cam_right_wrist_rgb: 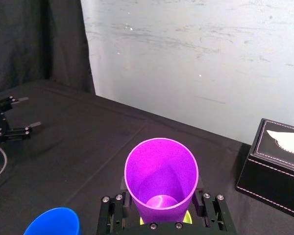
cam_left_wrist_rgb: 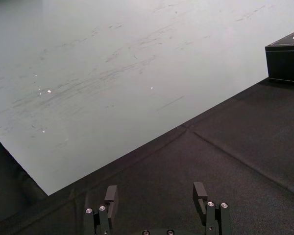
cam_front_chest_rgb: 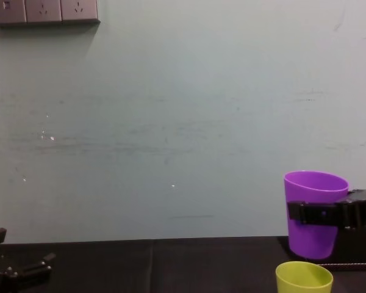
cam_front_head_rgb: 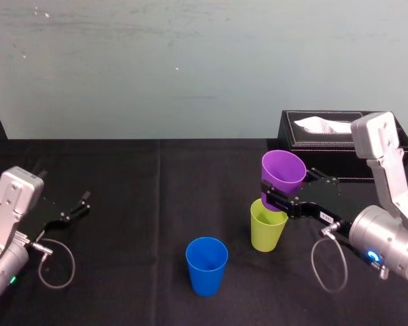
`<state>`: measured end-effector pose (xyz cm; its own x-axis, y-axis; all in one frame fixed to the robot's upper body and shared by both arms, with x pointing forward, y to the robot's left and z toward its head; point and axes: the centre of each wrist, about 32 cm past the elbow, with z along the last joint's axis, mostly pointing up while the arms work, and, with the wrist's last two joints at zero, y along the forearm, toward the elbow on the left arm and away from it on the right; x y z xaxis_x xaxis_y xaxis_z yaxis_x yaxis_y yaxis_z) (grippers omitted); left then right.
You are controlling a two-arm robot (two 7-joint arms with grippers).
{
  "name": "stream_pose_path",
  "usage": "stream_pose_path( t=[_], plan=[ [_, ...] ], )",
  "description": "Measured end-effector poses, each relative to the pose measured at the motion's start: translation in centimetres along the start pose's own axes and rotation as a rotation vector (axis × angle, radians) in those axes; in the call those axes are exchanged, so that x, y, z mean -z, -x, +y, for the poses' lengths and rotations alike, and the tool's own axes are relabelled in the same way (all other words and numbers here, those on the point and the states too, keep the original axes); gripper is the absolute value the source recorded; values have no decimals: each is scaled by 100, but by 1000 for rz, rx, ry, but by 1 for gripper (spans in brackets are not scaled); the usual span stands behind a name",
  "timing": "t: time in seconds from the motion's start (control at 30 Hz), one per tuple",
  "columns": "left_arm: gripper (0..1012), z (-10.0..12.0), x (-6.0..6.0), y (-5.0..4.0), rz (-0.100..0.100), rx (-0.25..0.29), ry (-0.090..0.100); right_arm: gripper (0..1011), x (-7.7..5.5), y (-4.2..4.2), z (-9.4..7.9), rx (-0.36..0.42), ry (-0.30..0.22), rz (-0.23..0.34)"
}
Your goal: Stack the three plastic cups sequentially using one hand.
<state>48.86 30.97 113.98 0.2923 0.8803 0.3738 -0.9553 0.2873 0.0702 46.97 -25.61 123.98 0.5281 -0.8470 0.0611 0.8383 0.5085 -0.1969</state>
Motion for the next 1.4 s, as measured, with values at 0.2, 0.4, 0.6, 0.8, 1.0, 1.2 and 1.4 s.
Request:
stream_pose_path(
  t=[0.2, 0.4, 0.6, 0.8, 1.0, 1.2, 1.4],
  plan=[
    [1000, 0, 0, 0, 0, 0, 0, 726, 21, -56, 114, 2, 11, 16],
    [1000, 0, 0, 0, 0, 0, 0, 726, 50, -84, 198, 0, 25, 27],
    [1000, 0, 0, 0, 0, 0, 0, 726, 93, -94, 251, -1, 41, 29],
    [1000, 0, 0, 0, 0, 0, 0, 726, 125, -88, 282, -3, 47, 29],
    [1000, 0, 0, 0, 0, 0, 0, 726, 161, -88, 313, -2, 54, 32],
    [1000, 0, 0, 0, 0, 0, 0, 726, 189, -81, 332, -3, 57, 36],
    [1000, 0, 0, 0, 0, 0, 0, 726, 239, -87, 346, 3, 62, 38]
  ],
)
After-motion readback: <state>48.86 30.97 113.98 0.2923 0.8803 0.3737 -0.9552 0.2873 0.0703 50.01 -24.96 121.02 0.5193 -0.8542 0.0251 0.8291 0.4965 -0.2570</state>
